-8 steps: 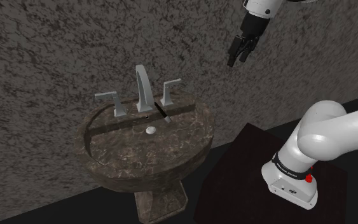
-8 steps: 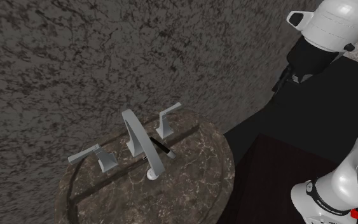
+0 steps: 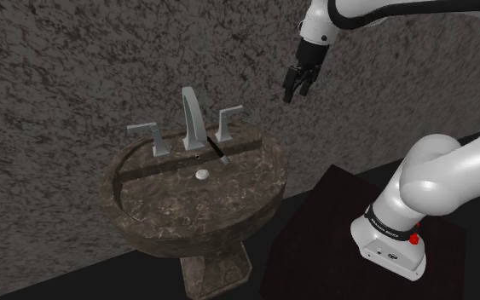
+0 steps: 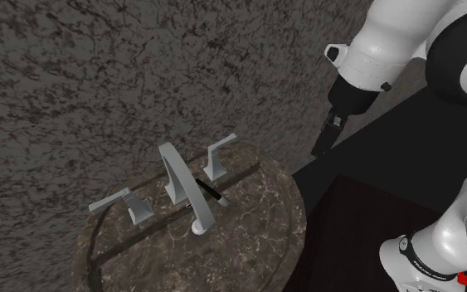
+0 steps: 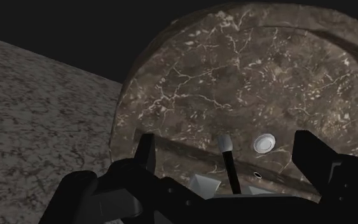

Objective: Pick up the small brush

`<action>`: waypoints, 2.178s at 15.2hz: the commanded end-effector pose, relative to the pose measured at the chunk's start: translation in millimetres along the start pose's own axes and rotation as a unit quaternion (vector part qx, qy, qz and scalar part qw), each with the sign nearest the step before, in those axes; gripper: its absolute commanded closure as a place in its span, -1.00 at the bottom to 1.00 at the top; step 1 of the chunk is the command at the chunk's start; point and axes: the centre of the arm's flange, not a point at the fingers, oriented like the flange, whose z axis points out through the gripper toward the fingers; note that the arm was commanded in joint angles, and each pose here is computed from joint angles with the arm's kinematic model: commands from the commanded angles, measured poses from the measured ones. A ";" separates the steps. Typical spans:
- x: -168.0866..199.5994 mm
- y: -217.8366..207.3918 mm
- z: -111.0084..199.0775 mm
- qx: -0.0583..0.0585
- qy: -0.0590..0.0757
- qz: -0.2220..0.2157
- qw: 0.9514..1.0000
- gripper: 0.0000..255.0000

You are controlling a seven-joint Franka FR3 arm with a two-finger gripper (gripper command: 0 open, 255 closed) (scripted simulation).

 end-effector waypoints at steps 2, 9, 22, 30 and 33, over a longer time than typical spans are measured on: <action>31.3 -7.5 34.0 0.001 -0.012 -0.009 1.000 -1.00; 90.2 -23.5 110.4 0.003 -0.041 -0.028 0.999 -1.00; 185.7 -59.8 260.7 0.007 -0.095 -0.065 0.993 -1.00; 218.6 -75.9 336.1 0.009 -0.117 -0.080 0.990 -1.00; 217.2 -74.1 351.8 0.009 -0.117 -0.080 0.990 -1.00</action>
